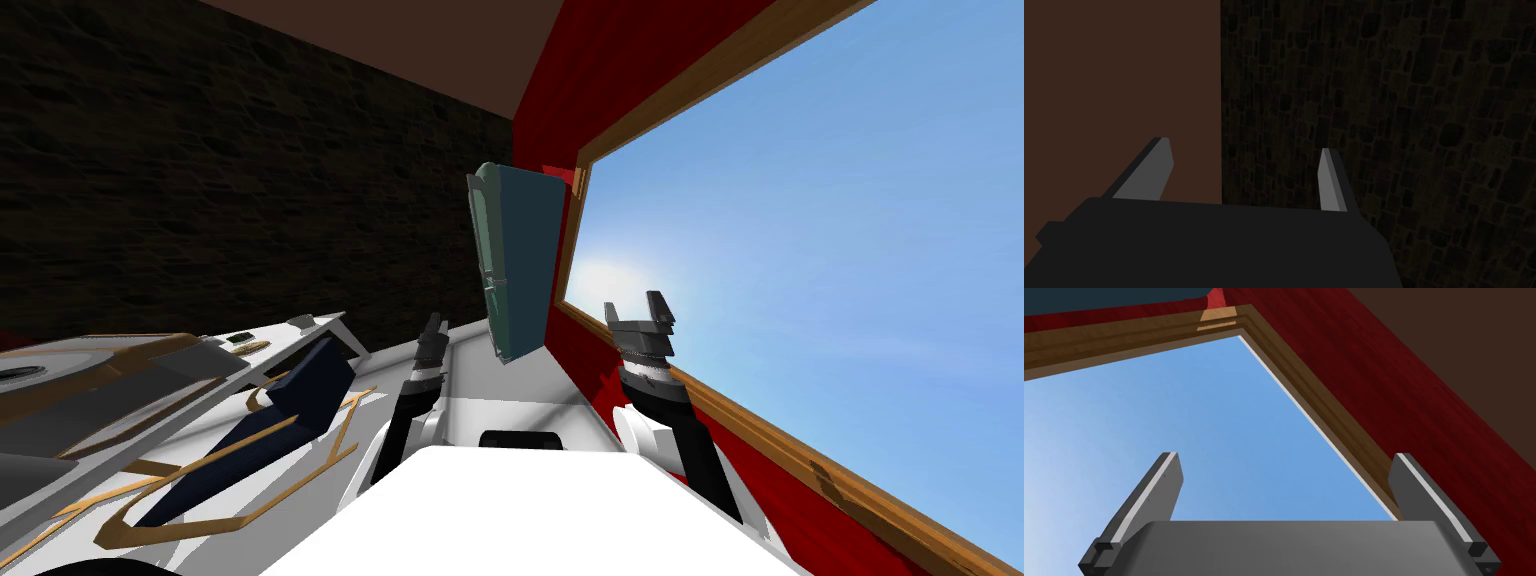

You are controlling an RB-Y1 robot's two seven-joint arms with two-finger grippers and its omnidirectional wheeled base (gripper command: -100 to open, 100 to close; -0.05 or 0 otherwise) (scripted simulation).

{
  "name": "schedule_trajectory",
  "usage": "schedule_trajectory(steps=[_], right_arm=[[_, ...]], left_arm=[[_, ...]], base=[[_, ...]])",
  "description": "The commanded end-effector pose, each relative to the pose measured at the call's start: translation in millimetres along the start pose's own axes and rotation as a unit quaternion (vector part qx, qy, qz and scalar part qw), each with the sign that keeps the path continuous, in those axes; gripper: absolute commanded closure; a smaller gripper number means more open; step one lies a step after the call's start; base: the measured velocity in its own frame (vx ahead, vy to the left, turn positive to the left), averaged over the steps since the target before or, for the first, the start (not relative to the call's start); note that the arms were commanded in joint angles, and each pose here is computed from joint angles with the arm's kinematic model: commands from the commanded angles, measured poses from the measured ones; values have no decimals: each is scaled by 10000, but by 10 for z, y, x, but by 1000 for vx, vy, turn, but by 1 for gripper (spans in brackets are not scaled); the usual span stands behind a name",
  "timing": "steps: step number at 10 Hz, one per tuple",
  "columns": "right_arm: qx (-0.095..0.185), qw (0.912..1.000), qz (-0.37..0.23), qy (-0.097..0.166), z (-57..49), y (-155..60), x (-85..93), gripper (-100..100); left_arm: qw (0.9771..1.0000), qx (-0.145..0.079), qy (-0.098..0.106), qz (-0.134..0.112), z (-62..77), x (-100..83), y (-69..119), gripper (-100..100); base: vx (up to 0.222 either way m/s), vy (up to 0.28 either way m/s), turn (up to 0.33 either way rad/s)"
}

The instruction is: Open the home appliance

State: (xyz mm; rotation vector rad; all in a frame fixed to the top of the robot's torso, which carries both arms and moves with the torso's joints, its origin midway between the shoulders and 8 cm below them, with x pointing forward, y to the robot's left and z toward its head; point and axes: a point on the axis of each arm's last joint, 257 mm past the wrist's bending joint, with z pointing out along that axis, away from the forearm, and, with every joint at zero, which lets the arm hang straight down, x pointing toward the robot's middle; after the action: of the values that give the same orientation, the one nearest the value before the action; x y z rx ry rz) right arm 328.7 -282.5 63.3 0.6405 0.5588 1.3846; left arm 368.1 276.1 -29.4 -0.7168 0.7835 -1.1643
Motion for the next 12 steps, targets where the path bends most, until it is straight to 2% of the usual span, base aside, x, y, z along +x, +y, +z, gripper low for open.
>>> schedule_trajectory(steps=[1,9,10,12], right_arm=[[0,10000,0,0,0,0,0,0],[-2,10000,0,0,0,2,0,0],[-2,10000,0,0,0,2,0,0],[1,10000,0,0,-1,-1,0,0]], left_arm=[[10000,0,0,0,0,0,0,0],[10000,2,0,0,1,0,-2,0],[9999,-2,136,49,6,18,11,-100],[9994,-25,332,98,24,36,40,-100]], base=[[0,0,0],[0,0,0],[18,-4,1],[33,-11,2]])
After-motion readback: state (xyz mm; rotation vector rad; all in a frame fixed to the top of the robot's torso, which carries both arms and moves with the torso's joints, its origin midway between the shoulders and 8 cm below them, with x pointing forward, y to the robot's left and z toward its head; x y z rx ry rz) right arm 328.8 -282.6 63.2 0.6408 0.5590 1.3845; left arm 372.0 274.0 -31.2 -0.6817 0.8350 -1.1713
